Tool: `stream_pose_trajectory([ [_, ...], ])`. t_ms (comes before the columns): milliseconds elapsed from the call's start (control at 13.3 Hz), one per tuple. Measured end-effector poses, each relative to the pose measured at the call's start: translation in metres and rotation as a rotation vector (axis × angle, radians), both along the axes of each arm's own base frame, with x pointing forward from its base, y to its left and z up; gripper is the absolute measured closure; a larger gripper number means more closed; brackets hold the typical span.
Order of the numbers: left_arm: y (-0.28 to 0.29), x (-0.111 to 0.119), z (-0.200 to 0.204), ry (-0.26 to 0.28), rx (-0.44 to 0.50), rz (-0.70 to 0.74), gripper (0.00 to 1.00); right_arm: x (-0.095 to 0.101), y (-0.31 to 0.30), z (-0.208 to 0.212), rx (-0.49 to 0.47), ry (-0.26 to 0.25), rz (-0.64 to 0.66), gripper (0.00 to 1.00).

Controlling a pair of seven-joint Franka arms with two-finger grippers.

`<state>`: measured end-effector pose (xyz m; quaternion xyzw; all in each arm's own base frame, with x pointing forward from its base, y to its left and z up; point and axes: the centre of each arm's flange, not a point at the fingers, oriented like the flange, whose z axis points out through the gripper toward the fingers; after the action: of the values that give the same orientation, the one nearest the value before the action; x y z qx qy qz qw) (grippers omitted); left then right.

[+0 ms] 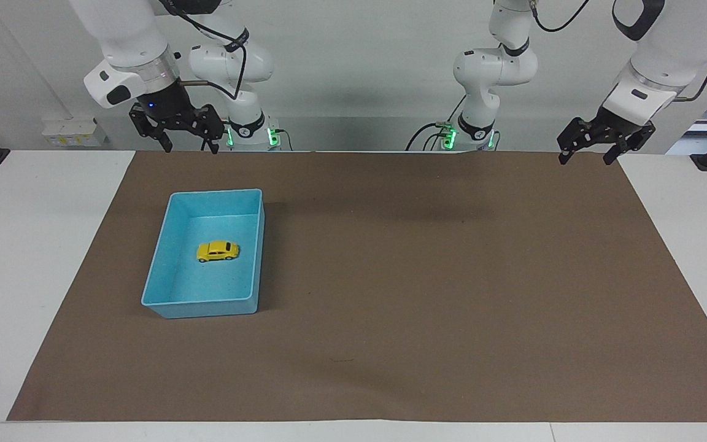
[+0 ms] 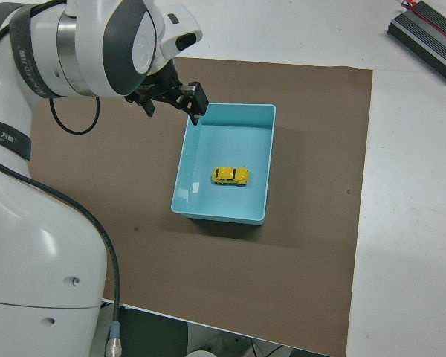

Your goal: Wind up and store yellow beetle car

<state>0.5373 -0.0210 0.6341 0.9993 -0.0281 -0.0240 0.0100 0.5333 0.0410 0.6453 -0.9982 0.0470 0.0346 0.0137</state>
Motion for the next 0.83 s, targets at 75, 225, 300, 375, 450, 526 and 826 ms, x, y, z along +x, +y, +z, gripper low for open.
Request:
stream_pose_trajectory([
  [75, 0.0, 0.0, 0.0, 0.0, 0.0, 0.0, 0.0, -0.0004, -0.0022, 0.0039, -0.001, 0.006, -0.003, 0.0],
  [225, 0.0, 0.0, 0.0, 0.0, 0.0, 0.0, 0.0, 0.0003, -0.0044, 0.0111, -0.001, -0.002, -0.006, 0.0],
  [300, 0.0, 0.0, 0.0, 0.0, 0.0, 0.0, 0.0, 0.0009, -0.005, 0.0123, -0.005, -0.006, -0.007, 0.0],
  [375, 0.0, 0.0, 0.0, 0.0, 0.0, 0.0, 0.0, 0.0016, -0.0067, 0.0123, -0.021, -0.007, -0.008, 0.0],
  [450, 0.0, 0.0, 0.0, 0.0, 0.0, 0.0, 0.0, 0.0023, -0.0082, 0.0118, -0.037, -0.008, -0.008, 0.0],
  [526, 0.0, 0.0, 0.0, 0.0, 0.0, 0.0, 0.0, 0.0028, -0.0091, 0.0115, -0.047, -0.008, -0.009, 0.0],
  [826, 0.0, 0.0, 0.0, 0.0, 0.0, 0.0, 0.0, 0.003, -0.0091, 0.0135, -0.049, -0.013, -0.009, 0.0],
])
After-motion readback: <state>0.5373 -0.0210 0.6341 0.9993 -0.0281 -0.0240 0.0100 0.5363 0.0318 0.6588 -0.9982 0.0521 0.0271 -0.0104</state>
